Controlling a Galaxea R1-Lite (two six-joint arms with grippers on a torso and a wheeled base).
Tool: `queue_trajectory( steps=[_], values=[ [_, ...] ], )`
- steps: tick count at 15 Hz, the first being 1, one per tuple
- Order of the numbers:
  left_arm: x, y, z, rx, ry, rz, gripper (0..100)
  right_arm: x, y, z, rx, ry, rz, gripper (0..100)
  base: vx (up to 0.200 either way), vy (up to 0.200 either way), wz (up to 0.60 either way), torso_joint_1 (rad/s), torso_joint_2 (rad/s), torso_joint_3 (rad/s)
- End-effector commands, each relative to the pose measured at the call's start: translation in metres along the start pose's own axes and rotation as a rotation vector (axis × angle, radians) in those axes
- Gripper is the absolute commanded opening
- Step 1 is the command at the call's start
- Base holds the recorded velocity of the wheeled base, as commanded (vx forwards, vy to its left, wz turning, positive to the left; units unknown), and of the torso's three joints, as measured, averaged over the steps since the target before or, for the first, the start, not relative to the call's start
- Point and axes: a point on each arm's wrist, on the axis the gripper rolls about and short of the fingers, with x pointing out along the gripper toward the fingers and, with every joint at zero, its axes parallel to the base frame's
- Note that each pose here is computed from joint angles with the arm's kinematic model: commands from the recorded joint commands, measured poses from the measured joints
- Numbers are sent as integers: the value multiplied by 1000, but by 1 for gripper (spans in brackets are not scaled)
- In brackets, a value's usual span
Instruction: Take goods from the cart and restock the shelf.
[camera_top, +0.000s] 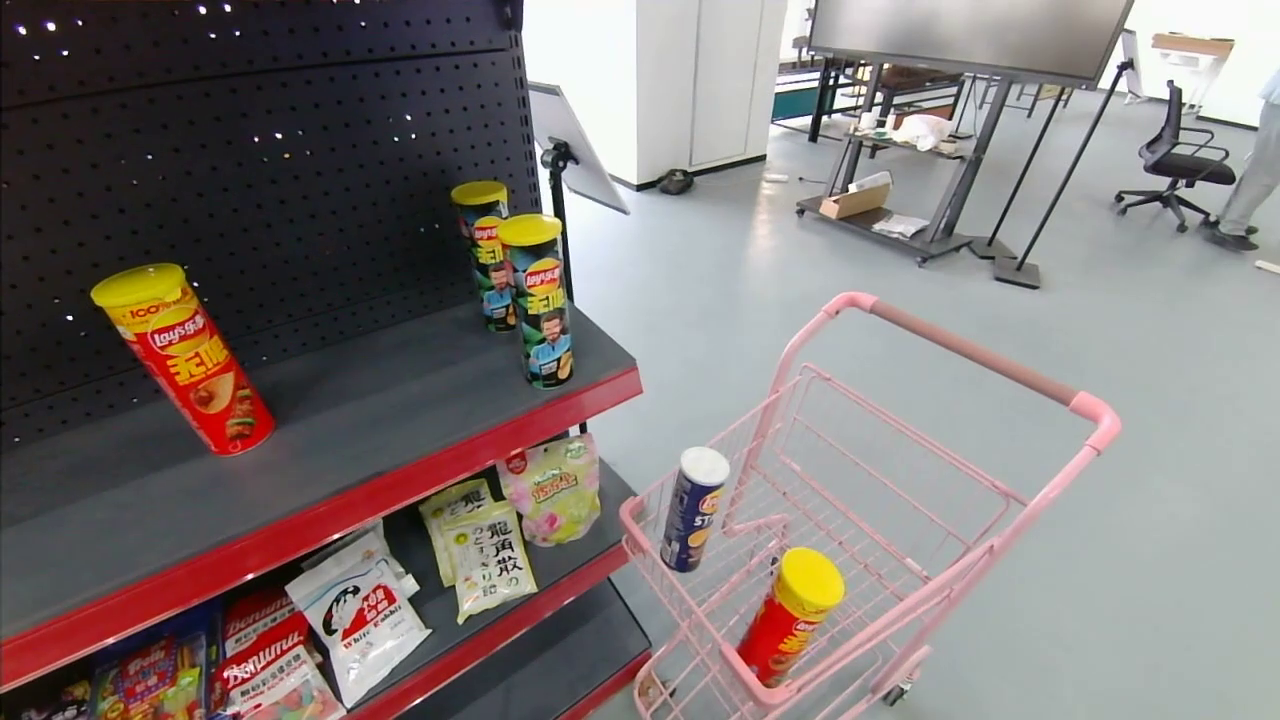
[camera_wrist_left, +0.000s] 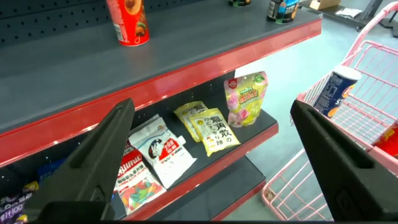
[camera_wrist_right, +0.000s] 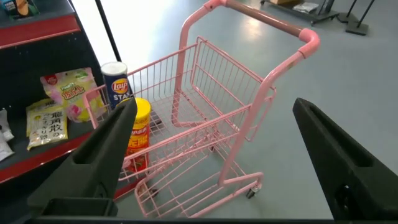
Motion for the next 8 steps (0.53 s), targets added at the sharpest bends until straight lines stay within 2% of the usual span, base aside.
queue_trajectory(
  steps=[1,8],
  values=[
    [0,0,0,-1,1,0,100,0,0,0,0,1,0,100,0,0,0,-139,339,188],
    [0,0,0,-3,1,1,100,0,0,0,0,1,0,100,0,0,0,-144,342,194]
  ],
)
